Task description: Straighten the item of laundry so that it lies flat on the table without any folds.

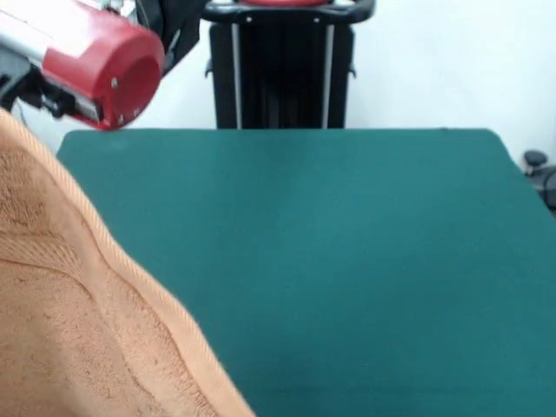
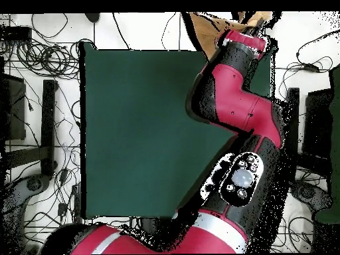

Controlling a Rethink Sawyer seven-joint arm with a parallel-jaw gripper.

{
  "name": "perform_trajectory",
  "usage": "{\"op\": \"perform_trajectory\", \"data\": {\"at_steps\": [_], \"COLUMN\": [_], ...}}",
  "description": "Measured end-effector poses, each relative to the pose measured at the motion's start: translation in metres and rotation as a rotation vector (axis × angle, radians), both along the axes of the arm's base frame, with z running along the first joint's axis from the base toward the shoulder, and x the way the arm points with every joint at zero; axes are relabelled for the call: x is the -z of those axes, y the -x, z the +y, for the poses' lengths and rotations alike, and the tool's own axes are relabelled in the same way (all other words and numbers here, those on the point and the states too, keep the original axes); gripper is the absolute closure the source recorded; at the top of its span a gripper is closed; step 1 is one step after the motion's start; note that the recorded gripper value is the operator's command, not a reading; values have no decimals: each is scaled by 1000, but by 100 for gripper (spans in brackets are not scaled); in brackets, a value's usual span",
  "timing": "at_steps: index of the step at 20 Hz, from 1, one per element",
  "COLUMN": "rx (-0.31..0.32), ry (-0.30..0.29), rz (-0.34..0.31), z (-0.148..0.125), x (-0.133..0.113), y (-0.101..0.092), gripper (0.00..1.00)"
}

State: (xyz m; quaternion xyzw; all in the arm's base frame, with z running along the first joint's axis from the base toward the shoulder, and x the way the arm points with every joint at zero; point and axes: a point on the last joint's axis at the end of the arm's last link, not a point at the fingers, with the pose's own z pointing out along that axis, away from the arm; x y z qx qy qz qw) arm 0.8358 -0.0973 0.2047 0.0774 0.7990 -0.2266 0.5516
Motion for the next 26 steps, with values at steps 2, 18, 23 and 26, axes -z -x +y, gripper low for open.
{"op": "perform_trajectory", "data": {"at_steps": [2,18,23,26], "rx": [23,176,239,272], "ry": [11,156,202,247], "rz": [9,219,337,377], "z": [0,42,57,70], "x": [7,17,22,24], "y": [3,31,57,77], "gripper": [100,100,100,100]}}
